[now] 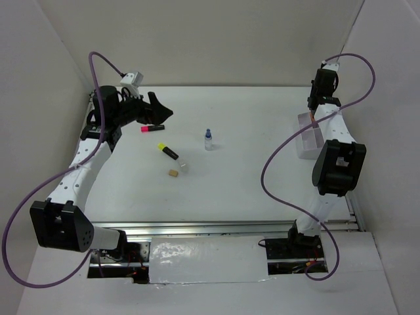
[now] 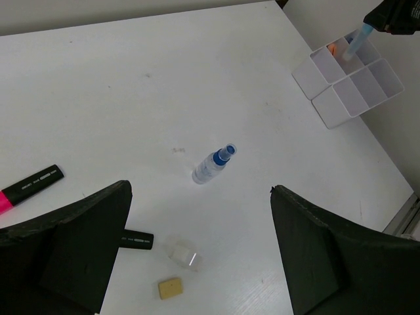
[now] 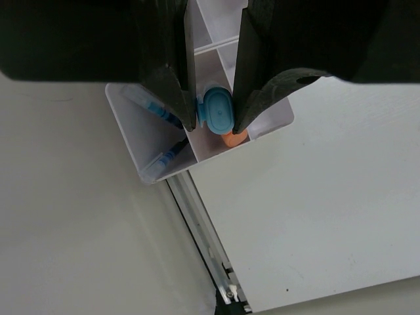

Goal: Sort the stationery into containers
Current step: Place the stationery into the container

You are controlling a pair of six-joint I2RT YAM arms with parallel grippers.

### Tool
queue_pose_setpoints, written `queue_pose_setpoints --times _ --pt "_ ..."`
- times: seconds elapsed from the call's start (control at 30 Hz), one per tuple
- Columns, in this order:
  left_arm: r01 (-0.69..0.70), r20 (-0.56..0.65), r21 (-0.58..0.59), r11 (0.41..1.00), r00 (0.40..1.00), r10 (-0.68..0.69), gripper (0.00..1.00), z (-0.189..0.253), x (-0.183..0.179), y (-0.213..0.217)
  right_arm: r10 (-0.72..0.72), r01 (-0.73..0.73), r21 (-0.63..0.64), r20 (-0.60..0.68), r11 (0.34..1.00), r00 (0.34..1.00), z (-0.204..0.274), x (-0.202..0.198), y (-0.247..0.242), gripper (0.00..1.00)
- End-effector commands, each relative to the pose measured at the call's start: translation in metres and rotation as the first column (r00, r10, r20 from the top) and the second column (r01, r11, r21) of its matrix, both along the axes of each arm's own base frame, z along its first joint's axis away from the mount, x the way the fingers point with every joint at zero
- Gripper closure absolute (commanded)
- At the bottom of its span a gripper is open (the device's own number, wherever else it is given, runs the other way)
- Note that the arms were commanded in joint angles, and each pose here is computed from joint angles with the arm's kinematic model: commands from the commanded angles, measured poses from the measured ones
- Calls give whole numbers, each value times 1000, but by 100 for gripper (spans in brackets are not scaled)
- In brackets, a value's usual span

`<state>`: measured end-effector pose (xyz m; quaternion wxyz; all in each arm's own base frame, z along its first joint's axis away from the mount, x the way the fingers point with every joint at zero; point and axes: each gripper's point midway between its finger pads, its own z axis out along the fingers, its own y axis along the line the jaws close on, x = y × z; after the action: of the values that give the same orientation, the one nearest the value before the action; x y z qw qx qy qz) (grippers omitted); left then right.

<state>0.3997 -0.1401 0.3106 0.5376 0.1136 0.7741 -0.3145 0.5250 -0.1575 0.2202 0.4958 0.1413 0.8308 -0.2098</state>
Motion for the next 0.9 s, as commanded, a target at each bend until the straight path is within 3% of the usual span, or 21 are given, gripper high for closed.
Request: queue_pose_setpoints --times 0.0,0.13,0.3,0.33,0.4,0.43,0.6,0.7,0.87 --pt "-8 47 24 1000 999 7 1 2 5 5 -21 23 -22 74 1000 997 21 12 -11 94" --pt "-36 33 98 995 999 32 1 -11 13 18 -13 13 -3 46 1000 999 7 11 -9 83" --pt "-102 -102 214 972 987 126 1 -48 29 50 -14 14 0 32 1000 999 1 9 -11 75" --pt "-87 -119 232 969 986 117 4 -55 29 53 -11 11 5 28 1000 1000 0 9 -11 69" --pt "-8 -175 278 961 983 59 6 -75 23 52 -12 11 11 23 1000 1000 0 7 -12 64" --pt "32 -174 306 952 984 23 12 -82 22 53 -5 4 14 23 1000 1000 2 7 -11 57" --pt "305 -228 273 912 942 -247 22 -117 -8 29 27 -29 56 20 998 999 15 2 0 39" --pt "446 -220 253 859 891 -397 21 -130 -31 6 47 -49 72 31 996 998 29 -4 7 36" --pt "482 -241 299 823 873 -424 13 -145 -42 -22 109 -120 126 88 985 990 66 -21 26 36"
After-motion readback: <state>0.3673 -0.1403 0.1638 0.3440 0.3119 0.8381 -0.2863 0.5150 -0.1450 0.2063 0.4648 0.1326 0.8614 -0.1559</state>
